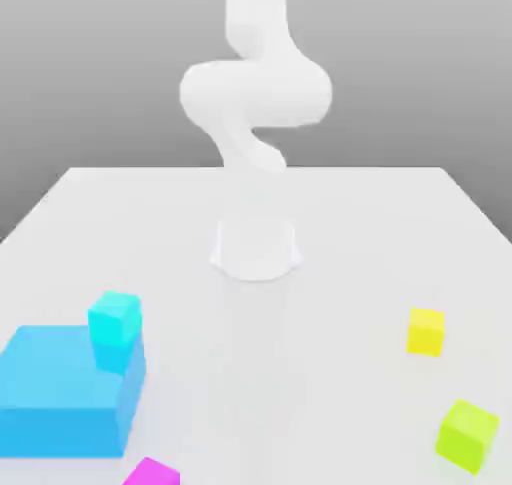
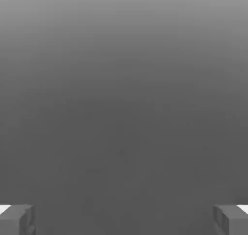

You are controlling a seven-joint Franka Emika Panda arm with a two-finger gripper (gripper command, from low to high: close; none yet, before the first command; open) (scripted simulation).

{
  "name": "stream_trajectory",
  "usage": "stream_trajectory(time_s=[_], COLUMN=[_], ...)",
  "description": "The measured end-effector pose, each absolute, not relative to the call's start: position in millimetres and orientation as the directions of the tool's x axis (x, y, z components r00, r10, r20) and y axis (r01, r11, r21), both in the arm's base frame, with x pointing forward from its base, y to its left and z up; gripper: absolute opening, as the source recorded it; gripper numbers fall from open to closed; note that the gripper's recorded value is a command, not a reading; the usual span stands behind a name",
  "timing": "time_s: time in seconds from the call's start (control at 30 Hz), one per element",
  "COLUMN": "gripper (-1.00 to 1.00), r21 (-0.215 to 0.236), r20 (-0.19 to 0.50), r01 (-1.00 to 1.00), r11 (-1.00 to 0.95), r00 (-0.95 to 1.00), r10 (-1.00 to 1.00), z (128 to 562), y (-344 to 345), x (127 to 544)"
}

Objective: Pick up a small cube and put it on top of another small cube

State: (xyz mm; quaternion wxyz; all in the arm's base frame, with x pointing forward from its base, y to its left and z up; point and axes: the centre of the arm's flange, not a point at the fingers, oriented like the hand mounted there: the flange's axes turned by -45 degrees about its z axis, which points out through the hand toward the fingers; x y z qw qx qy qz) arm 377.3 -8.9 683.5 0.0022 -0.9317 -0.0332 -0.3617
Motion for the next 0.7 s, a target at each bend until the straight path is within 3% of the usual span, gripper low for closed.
stream_trajectory(time_s=[0.33, 0.7], gripper=[0.0, 0.0], r21=[0.094, 0.095], r20=[0.481, 0.254], r01=[0.363, 0.65], r11=[-0.927, -0.754], r00=[0.799, 0.717], r10=[0.361, 0.65], z=[548.7, 375.3], y=[-38.4, -69.5], x=[479.2, 532.6])
